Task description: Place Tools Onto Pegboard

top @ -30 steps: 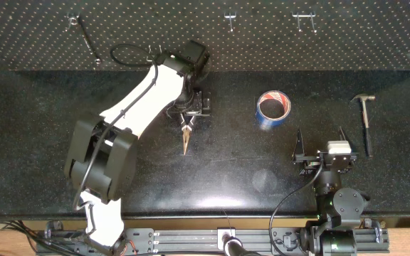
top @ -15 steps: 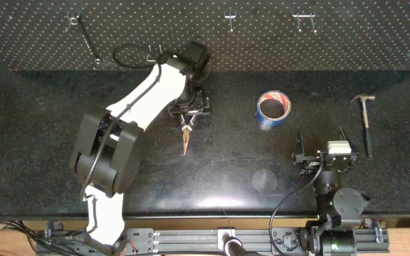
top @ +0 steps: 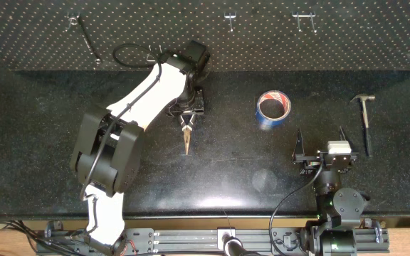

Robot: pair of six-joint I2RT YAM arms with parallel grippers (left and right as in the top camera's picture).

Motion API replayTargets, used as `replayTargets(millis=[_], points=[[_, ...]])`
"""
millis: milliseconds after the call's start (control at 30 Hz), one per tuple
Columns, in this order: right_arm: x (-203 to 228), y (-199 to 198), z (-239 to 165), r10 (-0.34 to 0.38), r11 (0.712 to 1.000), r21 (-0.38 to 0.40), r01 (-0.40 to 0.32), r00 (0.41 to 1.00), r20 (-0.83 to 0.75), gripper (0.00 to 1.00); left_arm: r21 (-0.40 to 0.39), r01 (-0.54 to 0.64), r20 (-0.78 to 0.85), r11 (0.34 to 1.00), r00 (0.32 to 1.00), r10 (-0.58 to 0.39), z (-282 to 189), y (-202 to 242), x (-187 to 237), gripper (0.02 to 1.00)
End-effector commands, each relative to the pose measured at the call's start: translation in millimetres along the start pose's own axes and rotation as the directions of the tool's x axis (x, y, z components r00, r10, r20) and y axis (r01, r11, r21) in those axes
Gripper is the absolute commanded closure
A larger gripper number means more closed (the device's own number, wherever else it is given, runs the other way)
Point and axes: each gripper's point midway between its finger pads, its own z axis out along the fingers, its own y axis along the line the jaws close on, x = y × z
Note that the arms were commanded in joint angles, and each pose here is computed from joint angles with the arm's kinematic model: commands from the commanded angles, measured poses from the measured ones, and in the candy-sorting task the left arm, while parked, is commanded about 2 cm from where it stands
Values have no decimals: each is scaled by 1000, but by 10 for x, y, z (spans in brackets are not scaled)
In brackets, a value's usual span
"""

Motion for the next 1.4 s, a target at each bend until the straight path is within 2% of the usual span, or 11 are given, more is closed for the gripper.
replayTargets(millis=[33, 100, 167, 267, 300, 333, 400, 467, 733, 1100, 1400], points=[[12, -16, -2, -6, 1000, 7, 6, 1000, -1, 53, -12, 11, -40, 1000, 999, -11, 157, 31, 25, 987], [12, -16, -2, -6, 1000, 7, 6, 1000, -1, 53, 32, -13, 40, 999, 999, 12, -256, -4, -8, 989], [12, -16, -2, -6, 1000, 7, 6, 1000, -1, 53, 81, -17, 326, 997, 945, -10, -1337, 107, -94, 989], [12, -16, -2, -6, 1000, 7, 6, 1000, -1, 53, 45, 97, 711, 994, 696, -100, -2509, 628, -187, 991], [12, -16, -2, -6, 1000, 7, 6, 1000, -1, 53, 118, 155, 848, 981, 498, -180, -2865, 792, -287, 989], [12, -16, -2, -6, 1000, 7, 6, 1000, -1, 53, 161, 132, 906, 978, 375, -199, -2971, 854, -344, 991], [12, -16, -2, -6, 1000, 7, 6, 1000, -1, 53, 158, 85, 954, 984, 246, -174, -2863, 866, -481, 989], [12, -16, -2, -6, 1000, 7, 6, 1000, -1, 53, 60, 50, 971, 997, 228, -70, -2764, 768, -655, 989], [12, -16, -2, -6, 1000, 7, 6, 1000, -1, 53, 6, 45, 989, 999, 145, -12, -2674, 634, -972, 989], [12, -16, -2, -6, 1000, 7, 6, 1000, -1, 53, 127, 31, 991, 991, -57, -125, -2464, 761, -796, 991], [12, -16, -2, -6, 1000, 7, 6, 1000, -1, 53, 70, 43, 997, 997, 21, -71, -2072, 724, -897, 989]])
